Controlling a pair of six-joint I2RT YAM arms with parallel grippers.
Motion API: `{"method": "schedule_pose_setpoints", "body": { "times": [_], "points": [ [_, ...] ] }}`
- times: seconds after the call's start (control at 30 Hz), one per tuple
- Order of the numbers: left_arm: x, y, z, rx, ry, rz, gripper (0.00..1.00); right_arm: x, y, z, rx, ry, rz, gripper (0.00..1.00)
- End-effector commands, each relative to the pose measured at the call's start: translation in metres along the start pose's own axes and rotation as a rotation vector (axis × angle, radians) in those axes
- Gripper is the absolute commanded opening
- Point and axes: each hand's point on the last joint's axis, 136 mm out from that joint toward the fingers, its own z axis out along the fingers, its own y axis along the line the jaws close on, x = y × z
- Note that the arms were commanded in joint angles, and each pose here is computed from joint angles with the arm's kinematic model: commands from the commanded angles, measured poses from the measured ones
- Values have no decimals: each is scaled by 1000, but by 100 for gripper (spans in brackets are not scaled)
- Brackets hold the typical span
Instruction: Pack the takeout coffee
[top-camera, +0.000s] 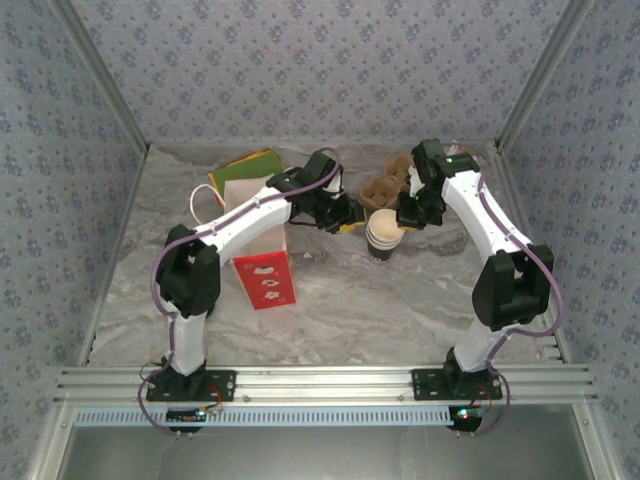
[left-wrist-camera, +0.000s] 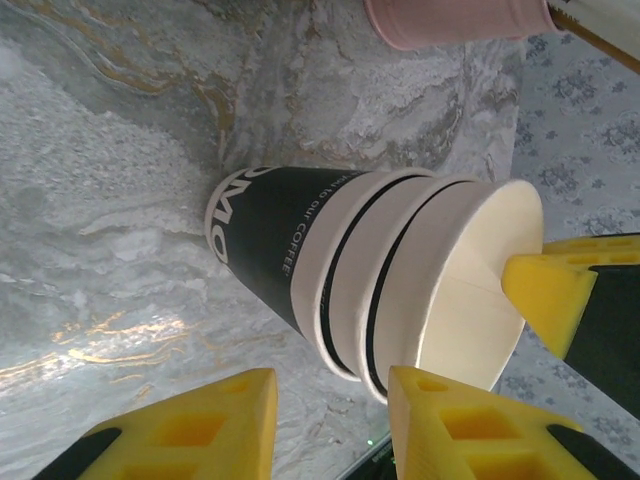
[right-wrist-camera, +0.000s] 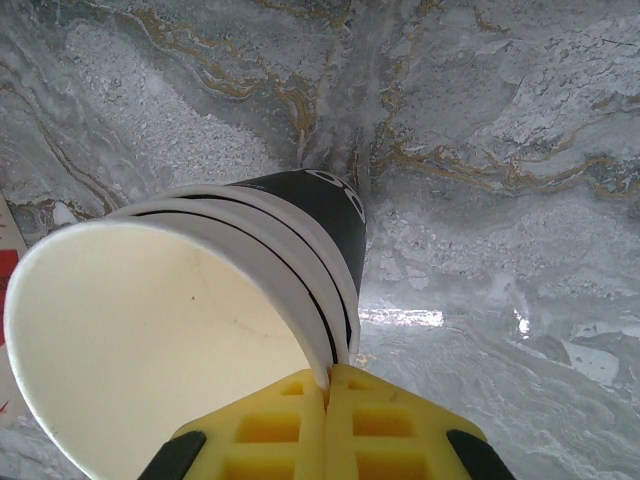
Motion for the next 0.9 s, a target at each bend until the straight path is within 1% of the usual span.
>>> {"method": "schedule_pose_setpoints", "body": {
  "times": [0.0,0.23,0.43,0.63,0.87],
  "points": [
    [1,-6,9,50,33,-16,34,3,-1,-2,-11,4,7,0],
    [4,-10,13,76,58,-15,34,4,-4,-1,-18,13,19,0],
    [8,-1,17,34,76,-37,35,2,-5,0,-20,8,26,0],
    [11,-5,18,-15,82,0,35,2,-6,0,-31,10,32,0],
    [13,-10,21,7,94,1,35,2,-8,3,-34,10,34,0]
  ]
}}
